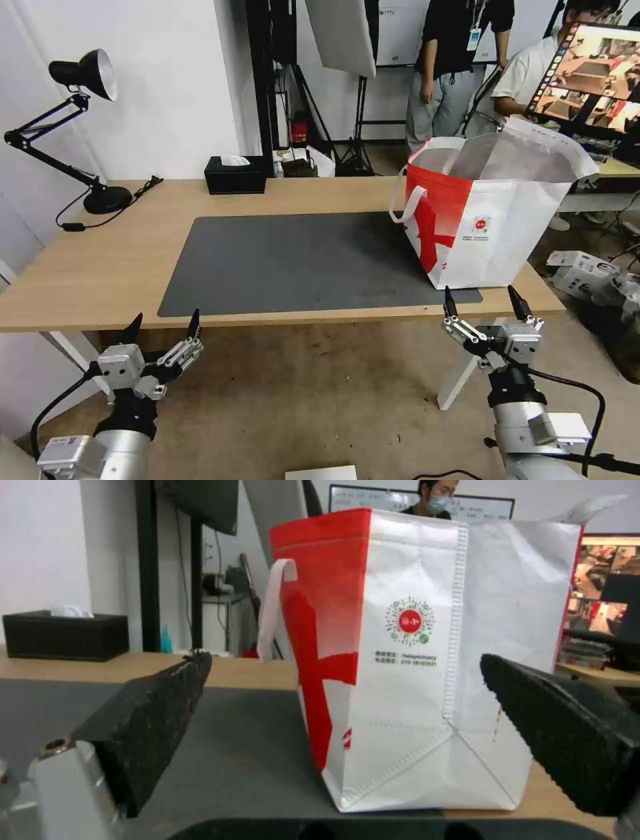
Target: Pick up the trash from the table and place it into the takeout bag.
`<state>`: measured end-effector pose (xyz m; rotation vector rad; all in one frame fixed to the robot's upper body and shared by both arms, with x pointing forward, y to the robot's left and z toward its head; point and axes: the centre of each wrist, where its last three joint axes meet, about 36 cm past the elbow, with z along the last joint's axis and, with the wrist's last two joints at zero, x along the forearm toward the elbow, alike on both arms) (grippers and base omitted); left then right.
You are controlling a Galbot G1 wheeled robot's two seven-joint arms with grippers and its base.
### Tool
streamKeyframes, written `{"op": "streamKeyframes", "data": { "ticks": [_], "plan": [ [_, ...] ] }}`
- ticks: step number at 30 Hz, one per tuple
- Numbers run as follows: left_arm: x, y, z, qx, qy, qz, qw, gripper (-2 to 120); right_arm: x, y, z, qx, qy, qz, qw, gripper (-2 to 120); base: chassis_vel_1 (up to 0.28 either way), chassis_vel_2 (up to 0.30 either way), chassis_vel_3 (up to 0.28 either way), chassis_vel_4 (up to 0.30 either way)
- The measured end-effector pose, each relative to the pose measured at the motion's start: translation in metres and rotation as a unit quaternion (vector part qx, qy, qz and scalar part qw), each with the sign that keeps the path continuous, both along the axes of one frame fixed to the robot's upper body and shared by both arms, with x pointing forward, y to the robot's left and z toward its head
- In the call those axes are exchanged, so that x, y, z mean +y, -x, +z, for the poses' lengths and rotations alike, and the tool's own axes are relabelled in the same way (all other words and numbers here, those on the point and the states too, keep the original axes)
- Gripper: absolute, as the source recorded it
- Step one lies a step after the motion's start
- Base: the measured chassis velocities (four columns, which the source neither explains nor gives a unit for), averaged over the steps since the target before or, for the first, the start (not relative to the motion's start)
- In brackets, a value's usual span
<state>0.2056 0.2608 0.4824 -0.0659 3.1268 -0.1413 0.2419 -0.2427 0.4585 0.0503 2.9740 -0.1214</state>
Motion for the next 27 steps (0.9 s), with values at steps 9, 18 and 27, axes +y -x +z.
{"op": "streamKeyframes", "data": {
  "ticks": [9,18,27],
  "plan": [
    [0.0001,-0.0011,0.0001,-0.001,0.002,0.0,1.0,100,0.0002,0.0,0.0,0.0,-0.001,0.0,1.0,100,0.0,0.0,0.0,0.0],
    [0.0002,-0.0016,-0.0001,-0.001,0.002,-0.001,1.0,100,0.0003,0.0,0.0,0.0,-0.001,0.0,1.0,100,0.0,0.0,0.0,0.0],
    [0.0003,-0.0018,-0.0004,-0.001,0.003,-0.001,1.0,100,0.0003,-0.0001,-0.0001,0.001,-0.002,0.0,1.0,100,0.0,0.0,0.0,0.0]
  ]
}}
